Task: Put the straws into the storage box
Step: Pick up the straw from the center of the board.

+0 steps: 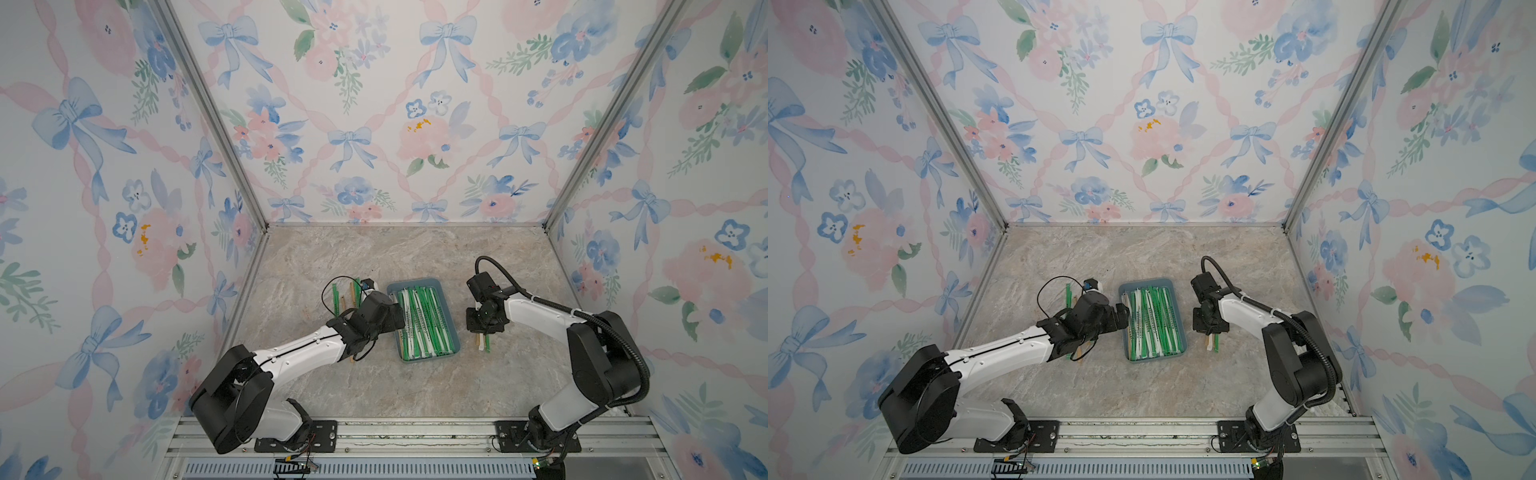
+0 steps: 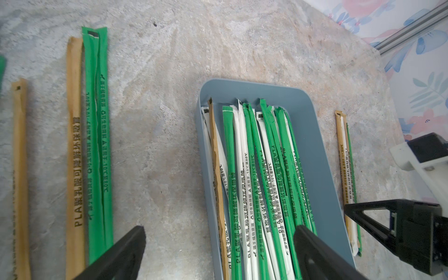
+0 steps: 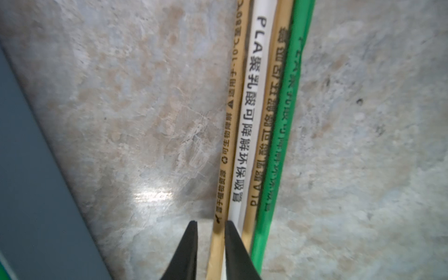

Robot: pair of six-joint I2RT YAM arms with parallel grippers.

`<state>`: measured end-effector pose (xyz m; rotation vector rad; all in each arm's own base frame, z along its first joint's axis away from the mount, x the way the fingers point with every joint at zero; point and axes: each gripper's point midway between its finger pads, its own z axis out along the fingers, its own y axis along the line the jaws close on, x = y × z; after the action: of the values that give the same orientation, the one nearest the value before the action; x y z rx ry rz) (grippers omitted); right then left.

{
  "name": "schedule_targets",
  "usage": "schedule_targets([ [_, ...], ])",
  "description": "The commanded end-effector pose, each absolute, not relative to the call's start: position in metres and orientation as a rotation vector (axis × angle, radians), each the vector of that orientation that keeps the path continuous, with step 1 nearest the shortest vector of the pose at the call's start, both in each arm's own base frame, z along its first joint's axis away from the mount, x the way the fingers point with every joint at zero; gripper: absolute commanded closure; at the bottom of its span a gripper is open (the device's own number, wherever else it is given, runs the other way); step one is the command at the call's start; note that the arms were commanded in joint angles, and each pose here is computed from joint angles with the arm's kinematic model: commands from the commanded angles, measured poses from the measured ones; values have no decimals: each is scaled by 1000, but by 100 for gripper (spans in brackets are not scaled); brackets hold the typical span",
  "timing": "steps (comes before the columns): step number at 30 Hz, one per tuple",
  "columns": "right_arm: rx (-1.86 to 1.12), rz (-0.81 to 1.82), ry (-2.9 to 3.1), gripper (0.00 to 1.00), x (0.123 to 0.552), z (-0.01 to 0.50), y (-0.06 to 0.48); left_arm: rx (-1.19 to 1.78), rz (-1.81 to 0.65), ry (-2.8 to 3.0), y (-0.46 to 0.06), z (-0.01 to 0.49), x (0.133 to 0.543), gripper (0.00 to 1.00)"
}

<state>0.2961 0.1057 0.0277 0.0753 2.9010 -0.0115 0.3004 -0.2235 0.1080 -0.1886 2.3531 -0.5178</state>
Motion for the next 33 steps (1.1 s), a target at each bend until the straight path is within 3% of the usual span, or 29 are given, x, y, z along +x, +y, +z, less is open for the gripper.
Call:
schedule_targets([
  [1,45,-37,2929,77,292,21,106,-212,-495,2326,-212,113,302,2],
  [11,-17,-86,2968,81,288,12,112,-248,-470,2313,-194,109,297,2],
  [18,-34,-83,2950,96,291,18,118,-272,-458,2293,-184,112,298,2],
  [22,-36,-36,2898,98,297,36,125,-270,-438,2280,-176,114,299,2],
  [28,-55,159,2758,98,308,92,156,-301,-397,2237,-158,121,302,2],
  [33,-111,494,2659,98,302,122,215,-362,-368,2220,-135,120,305,2],
])
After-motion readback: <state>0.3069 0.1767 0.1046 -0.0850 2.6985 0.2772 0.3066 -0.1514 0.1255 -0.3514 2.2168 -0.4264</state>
